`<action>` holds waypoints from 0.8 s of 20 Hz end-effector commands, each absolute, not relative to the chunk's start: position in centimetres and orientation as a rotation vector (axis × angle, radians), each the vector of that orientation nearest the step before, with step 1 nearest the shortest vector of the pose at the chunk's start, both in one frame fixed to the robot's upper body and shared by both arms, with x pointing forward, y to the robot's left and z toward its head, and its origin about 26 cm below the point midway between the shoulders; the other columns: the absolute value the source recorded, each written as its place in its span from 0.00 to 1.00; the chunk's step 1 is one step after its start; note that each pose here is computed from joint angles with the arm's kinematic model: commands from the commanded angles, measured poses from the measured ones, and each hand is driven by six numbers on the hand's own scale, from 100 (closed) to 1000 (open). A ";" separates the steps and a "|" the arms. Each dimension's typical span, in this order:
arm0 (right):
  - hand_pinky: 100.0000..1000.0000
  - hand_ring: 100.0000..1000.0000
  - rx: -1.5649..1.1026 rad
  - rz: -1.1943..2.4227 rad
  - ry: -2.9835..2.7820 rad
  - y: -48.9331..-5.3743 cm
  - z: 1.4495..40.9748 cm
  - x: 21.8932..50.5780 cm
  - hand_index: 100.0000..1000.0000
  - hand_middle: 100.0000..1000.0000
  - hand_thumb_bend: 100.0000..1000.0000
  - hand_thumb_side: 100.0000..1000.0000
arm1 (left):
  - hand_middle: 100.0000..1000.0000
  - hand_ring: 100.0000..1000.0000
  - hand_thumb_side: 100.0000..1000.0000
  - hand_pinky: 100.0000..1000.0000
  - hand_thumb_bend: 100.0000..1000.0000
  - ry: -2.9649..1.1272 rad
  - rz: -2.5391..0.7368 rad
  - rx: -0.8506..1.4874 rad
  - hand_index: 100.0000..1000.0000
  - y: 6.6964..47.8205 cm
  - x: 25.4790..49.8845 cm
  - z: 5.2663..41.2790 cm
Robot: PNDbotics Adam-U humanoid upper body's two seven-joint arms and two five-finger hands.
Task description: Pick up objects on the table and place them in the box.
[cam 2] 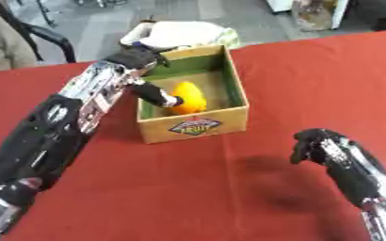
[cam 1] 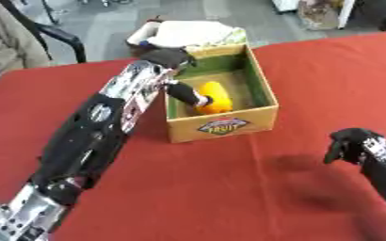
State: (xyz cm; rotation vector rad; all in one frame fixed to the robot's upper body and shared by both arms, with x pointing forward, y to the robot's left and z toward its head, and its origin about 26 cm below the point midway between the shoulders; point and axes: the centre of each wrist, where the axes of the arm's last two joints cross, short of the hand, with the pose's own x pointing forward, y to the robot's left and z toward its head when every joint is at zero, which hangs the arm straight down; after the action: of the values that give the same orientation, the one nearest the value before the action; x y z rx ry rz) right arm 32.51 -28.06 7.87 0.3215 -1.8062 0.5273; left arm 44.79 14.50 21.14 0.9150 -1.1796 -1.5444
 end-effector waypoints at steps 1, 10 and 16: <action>0.52 0.49 0.308 0.547 -1.825 -28.3 8.6 32.6 0.66 0.46 0.00 0.68 | 0.89 0.87 0.76 0.83 0.47 -1.207 -1.488 0.919 0.92 16.2 44.5 23.1; 0.52 0.49 0.300 0.541 -1.828 -28.4 8.7 32.6 0.66 0.46 0.00 0.68 | 0.73 0.68 0.59 0.70 0.00 -1.673 -1.053 0.910 0.83 20.5 40.4 26.1; 0.52 0.49 0.290 0.531 -1.836 -28.6 8.8 32.6 0.66 0.46 0.00 0.68 | 0.64 0.58 0.67 0.61 0.00 -1.961 -0.572 0.658 0.78 23.2 36.7 24.1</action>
State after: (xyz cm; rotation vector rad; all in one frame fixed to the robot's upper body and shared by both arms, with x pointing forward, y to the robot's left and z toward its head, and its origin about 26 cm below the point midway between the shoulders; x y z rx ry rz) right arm 32.46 -28.28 7.83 0.3120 -1.8084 0.5171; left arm 37.41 22.54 22.25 0.6702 -1.8683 -0.6729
